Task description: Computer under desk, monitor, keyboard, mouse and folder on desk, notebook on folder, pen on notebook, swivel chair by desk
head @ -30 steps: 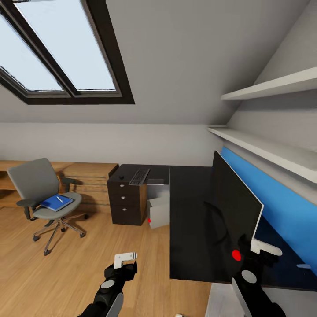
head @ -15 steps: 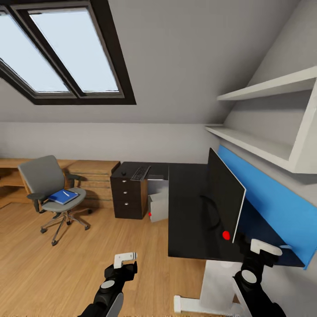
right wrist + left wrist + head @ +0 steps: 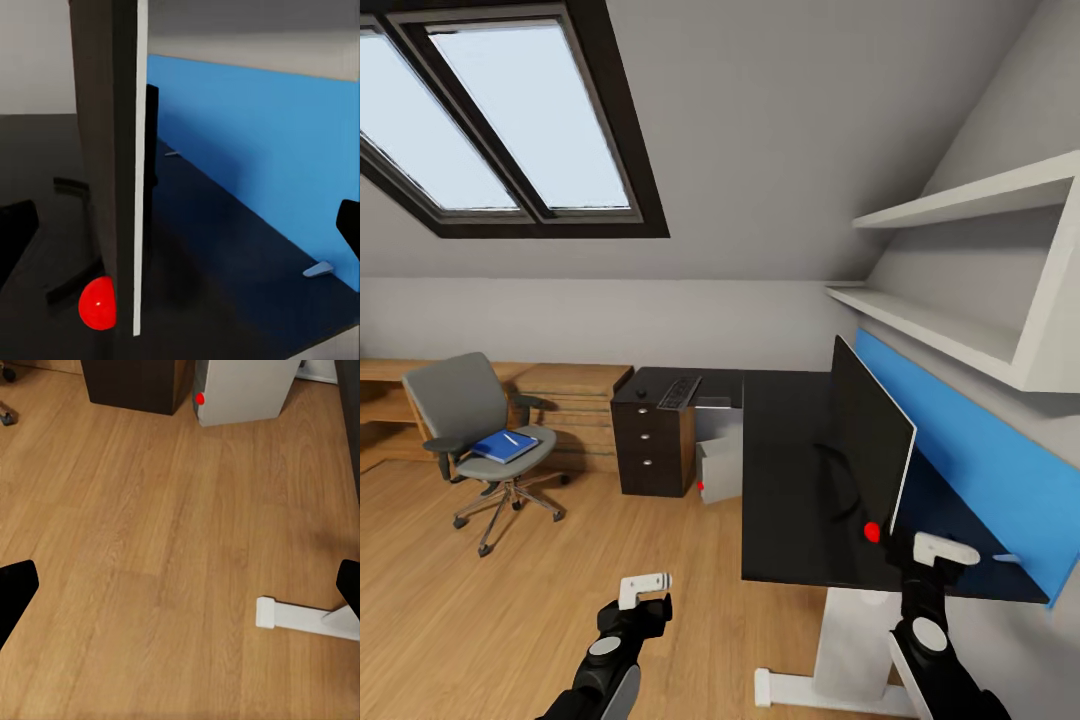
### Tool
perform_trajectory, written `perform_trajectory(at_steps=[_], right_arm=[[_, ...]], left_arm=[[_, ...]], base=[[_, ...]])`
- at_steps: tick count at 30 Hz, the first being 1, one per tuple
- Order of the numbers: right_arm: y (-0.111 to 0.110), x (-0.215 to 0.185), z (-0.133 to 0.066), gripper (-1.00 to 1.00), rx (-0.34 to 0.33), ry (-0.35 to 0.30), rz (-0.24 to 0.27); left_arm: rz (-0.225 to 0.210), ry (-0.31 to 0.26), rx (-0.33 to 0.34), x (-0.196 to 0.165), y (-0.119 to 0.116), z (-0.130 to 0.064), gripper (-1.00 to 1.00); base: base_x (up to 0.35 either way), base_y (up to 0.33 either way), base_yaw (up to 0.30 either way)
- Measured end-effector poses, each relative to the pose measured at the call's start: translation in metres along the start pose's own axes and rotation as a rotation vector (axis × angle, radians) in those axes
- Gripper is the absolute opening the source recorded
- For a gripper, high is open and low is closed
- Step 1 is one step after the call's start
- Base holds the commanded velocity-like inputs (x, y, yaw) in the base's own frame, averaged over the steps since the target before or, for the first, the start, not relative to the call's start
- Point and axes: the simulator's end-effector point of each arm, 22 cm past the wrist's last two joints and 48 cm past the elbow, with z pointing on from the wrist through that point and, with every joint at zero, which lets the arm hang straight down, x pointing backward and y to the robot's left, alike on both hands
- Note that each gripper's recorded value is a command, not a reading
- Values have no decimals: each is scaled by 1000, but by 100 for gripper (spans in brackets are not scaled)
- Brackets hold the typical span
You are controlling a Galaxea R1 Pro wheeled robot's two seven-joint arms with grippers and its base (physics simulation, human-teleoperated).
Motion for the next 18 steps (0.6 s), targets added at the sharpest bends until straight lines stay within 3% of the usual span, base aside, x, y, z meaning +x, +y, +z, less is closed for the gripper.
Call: perform_trajectory(at_steps=[5, 18], right_arm=[[3, -8, 0, 100, -15, -39, 19], [10, -12, -2, 100, -50, -61, 24]], left_arm=[[0, 0, 0, 0, 0, 0, 100], [2, -1, 0, 0, 0, 0, 100]], base=[[0, 0, 0], [2, 0, 0]])
